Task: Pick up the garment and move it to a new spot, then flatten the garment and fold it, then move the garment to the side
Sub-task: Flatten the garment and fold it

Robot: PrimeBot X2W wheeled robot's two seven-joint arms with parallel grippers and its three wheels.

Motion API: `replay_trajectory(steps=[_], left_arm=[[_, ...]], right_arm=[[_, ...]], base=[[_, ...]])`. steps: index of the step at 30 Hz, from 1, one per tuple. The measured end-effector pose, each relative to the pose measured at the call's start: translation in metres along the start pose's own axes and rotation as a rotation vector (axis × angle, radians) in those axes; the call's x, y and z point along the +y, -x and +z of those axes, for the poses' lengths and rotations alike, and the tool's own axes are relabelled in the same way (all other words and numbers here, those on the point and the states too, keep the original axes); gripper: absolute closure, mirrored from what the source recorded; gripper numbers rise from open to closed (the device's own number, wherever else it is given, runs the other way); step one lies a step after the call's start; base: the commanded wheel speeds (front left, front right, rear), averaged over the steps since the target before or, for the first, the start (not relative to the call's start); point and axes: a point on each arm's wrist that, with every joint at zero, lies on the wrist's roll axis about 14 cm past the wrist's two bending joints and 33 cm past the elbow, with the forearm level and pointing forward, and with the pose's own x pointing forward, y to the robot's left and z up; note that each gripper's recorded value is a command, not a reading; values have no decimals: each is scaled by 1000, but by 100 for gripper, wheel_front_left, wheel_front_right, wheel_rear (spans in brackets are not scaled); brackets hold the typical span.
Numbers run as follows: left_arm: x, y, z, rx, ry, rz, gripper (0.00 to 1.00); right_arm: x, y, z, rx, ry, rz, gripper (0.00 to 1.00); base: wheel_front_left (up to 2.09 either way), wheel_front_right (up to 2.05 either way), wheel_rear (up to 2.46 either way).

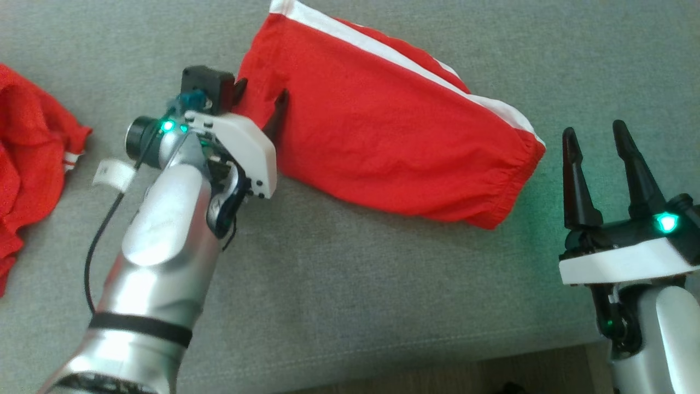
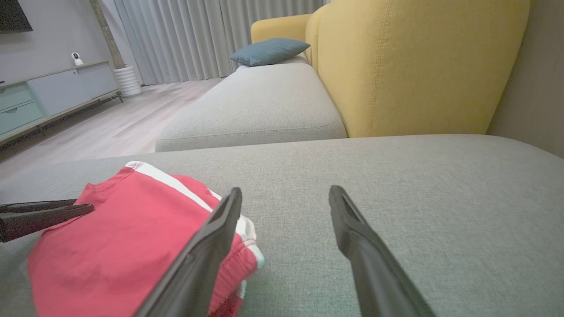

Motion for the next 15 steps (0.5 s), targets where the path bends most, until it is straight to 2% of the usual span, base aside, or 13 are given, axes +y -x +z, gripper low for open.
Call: replay_trajectory(steps=[13,14,15], left_arm=[[6,-23,-14,221,-90,-4,0],[6,-23,-15,231,-95,-4,29],[7,-24,-14,232,-98,2,78]], right_arm=[[-5,3,-7,17,-26,-26,0],[-4,2,-7,16,-30,-24,0],[-4,2,-7,16,-32,-23,0]], base=[[0,0,0],[0,0,0],[0,0,0]])
